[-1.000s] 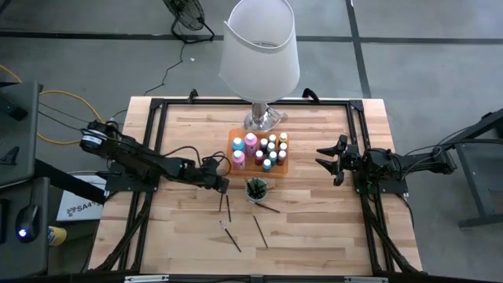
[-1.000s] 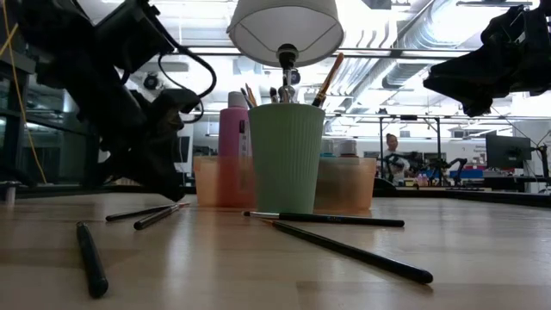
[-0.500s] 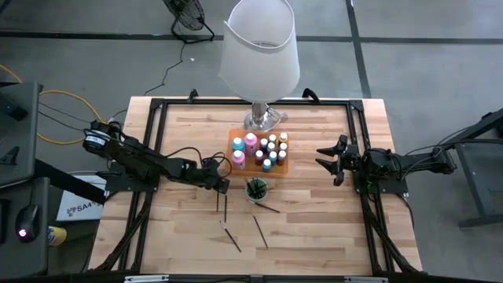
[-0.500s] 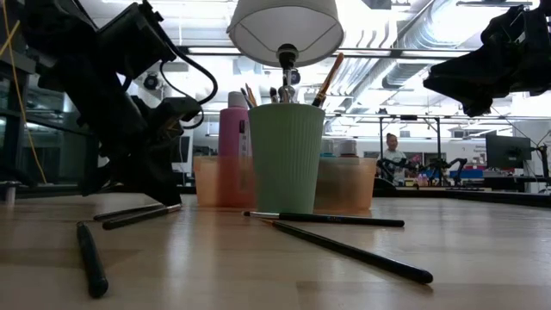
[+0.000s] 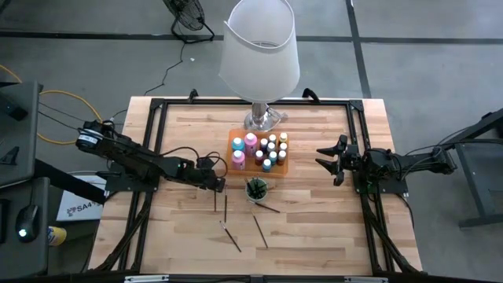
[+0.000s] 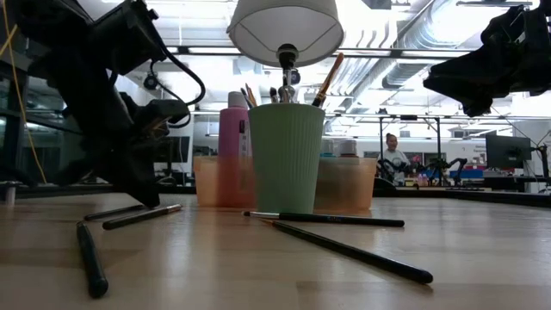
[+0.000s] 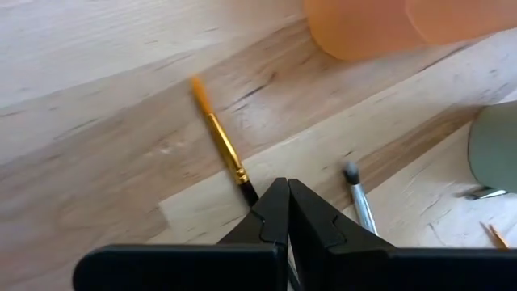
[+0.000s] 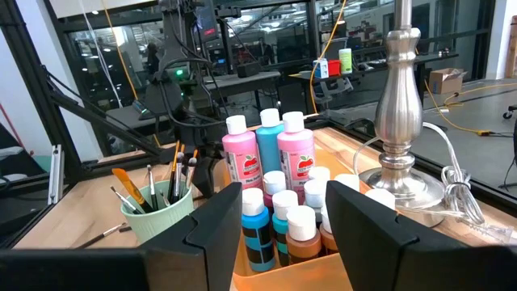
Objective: Pick & Place Paint Supplies
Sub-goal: Put the orange paintbrushes into the green cup
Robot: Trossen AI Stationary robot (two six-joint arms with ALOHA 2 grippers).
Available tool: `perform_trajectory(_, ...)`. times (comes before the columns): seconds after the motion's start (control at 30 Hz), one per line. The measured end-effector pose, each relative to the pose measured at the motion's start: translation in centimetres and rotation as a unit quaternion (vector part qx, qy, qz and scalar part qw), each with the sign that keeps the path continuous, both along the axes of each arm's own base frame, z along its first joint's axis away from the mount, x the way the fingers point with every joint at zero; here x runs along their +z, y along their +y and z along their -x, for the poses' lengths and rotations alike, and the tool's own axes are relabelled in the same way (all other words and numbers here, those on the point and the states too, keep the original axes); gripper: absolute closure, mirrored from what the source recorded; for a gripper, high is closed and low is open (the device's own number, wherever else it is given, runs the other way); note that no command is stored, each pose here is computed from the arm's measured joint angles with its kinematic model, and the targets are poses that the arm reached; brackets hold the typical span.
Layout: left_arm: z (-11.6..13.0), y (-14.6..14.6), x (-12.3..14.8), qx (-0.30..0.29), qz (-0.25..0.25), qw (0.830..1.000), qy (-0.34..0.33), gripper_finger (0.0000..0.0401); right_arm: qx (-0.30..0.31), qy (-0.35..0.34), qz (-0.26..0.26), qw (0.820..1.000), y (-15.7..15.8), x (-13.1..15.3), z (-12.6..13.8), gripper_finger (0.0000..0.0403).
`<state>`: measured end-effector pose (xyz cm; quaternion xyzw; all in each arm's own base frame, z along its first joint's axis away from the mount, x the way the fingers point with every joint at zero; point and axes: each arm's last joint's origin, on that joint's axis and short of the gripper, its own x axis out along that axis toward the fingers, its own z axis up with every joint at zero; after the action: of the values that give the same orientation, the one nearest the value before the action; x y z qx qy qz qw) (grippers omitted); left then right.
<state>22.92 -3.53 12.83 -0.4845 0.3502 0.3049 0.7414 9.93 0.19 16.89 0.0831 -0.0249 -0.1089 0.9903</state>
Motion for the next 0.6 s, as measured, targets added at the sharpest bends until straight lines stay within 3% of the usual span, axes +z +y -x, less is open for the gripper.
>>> perform_trajectory(0.6, 0.41, -0.76, -0.01, 0.008, 0.007, 1.000, 0.008, 0.0401, 0.000, 0.000, 0.000, 1.000, 0.00, -0.01, 0.00, 0.0229)
